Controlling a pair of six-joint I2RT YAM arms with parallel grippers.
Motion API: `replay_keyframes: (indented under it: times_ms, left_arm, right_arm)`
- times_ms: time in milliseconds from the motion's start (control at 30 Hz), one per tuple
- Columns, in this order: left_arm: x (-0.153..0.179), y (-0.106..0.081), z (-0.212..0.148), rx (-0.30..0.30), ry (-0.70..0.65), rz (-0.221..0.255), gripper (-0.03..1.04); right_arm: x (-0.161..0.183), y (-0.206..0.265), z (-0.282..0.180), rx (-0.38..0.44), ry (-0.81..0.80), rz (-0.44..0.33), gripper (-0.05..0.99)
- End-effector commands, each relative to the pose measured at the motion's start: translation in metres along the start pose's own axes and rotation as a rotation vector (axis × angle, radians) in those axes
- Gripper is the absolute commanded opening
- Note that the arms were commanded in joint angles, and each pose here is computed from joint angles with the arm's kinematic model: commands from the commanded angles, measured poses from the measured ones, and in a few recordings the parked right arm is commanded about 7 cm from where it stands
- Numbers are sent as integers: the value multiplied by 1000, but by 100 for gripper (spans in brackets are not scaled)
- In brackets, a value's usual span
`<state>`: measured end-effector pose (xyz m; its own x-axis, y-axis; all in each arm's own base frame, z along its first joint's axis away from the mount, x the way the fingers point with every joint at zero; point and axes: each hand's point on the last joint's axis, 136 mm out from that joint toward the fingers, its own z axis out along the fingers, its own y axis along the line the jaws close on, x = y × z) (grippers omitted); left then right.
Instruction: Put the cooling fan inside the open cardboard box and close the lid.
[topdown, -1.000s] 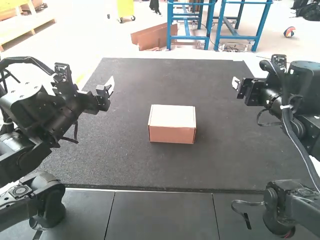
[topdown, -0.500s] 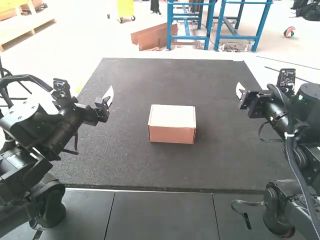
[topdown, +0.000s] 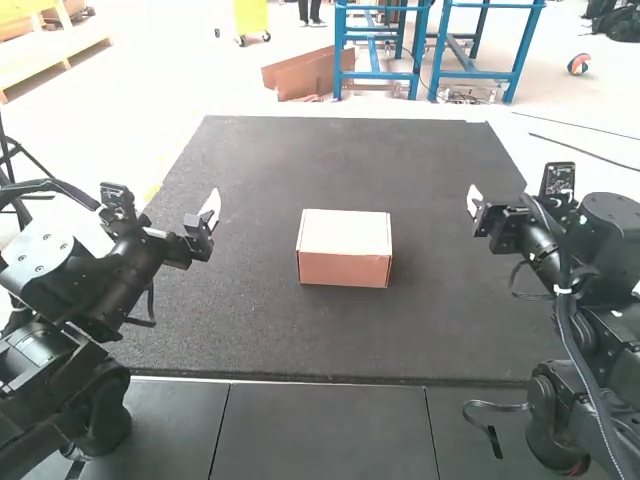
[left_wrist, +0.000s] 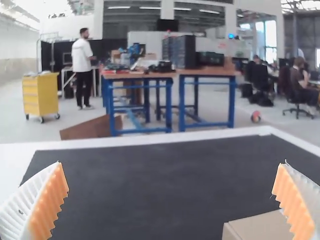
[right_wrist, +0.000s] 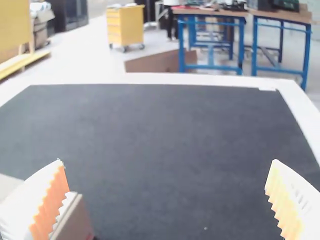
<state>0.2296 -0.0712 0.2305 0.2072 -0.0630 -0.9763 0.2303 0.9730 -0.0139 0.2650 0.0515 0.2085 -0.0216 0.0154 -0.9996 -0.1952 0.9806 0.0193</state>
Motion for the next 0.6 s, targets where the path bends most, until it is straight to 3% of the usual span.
replay_keyframes:
  times_ms: [0, 267, 467, 567]
  left_arm:
    - [1, 11, 0, -44, -9, 20, 97]
    - [15, 53, -3, -212, 49, 63, 97]
    - [28, 61, -6, -244, 99, 22, 97]
    - [31, 61, -6, -244, 110, 26, 97]
  right_arm:
    - [-5, -3, -2, 19, -33, -21, 91]
    - [3, -13, -7, 74, -66, -29, 91]
    - [5, -13, -14, 74, -95, -36, 91]
    - [2, -13, -18, 73, -124, -40, 91]
